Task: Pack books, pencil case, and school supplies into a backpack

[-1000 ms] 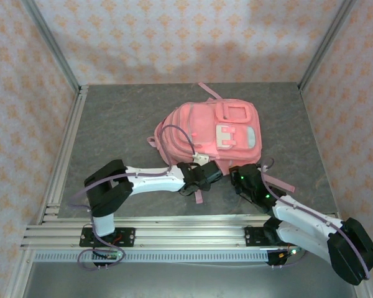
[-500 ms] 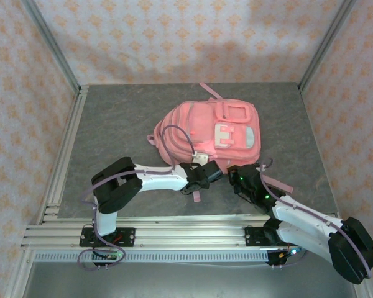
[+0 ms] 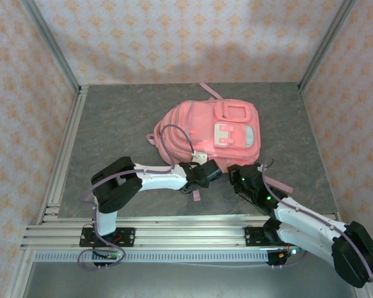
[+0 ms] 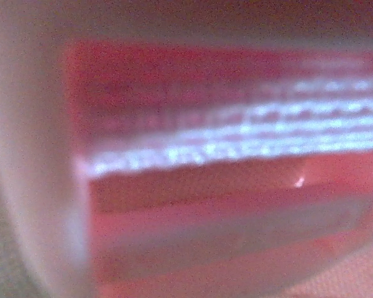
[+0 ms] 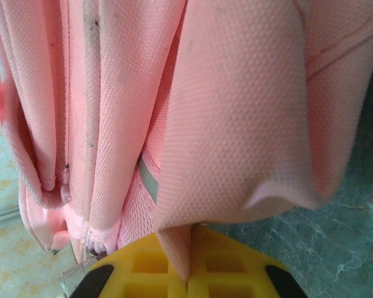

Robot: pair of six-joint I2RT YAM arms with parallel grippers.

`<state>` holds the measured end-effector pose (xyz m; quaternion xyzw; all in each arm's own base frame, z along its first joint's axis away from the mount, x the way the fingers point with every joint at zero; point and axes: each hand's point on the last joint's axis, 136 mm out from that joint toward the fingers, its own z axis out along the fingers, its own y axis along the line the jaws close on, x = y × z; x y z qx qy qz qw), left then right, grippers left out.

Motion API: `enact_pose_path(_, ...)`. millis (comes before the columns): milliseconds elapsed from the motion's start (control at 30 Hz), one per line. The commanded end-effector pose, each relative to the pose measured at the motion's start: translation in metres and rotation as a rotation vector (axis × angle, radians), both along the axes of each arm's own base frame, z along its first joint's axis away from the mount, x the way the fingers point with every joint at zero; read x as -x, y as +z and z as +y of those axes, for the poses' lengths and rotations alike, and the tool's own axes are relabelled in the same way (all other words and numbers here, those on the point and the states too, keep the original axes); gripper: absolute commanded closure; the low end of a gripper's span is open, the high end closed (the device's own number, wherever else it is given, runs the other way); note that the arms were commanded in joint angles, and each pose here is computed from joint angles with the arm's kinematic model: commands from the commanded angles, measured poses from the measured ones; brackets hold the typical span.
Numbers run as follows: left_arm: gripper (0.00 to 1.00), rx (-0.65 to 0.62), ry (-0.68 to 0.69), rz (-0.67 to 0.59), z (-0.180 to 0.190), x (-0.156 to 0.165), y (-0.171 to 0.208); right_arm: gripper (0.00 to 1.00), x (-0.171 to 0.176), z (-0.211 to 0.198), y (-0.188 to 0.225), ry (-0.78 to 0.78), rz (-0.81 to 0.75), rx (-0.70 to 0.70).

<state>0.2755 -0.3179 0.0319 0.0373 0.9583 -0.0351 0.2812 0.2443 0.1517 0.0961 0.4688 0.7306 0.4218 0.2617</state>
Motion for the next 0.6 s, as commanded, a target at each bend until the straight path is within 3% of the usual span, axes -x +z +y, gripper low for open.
enact_pose_path(0, 0.94, -0.029, 0.022, -0.02, 0.018, -0.006, 0.007, 1.0, -0.001, -0.003, 0.012, -0.004, -0.062, 0.017)
enact_pose_path(233, 1.0, 0.061, -0.067, 0.137, 0.008, 0.018, -0.01, 1.0, 0.003, -0.015, -0.003, -0.016, -0.042, 0.099)
enact_pose_path(567, 1.0, 0.098, -0.086, 0.183, 0.017, 0.027, -0.007, 1.0, 0.013, -0.038, -0.026, -0.021, 0.08, 0.323)
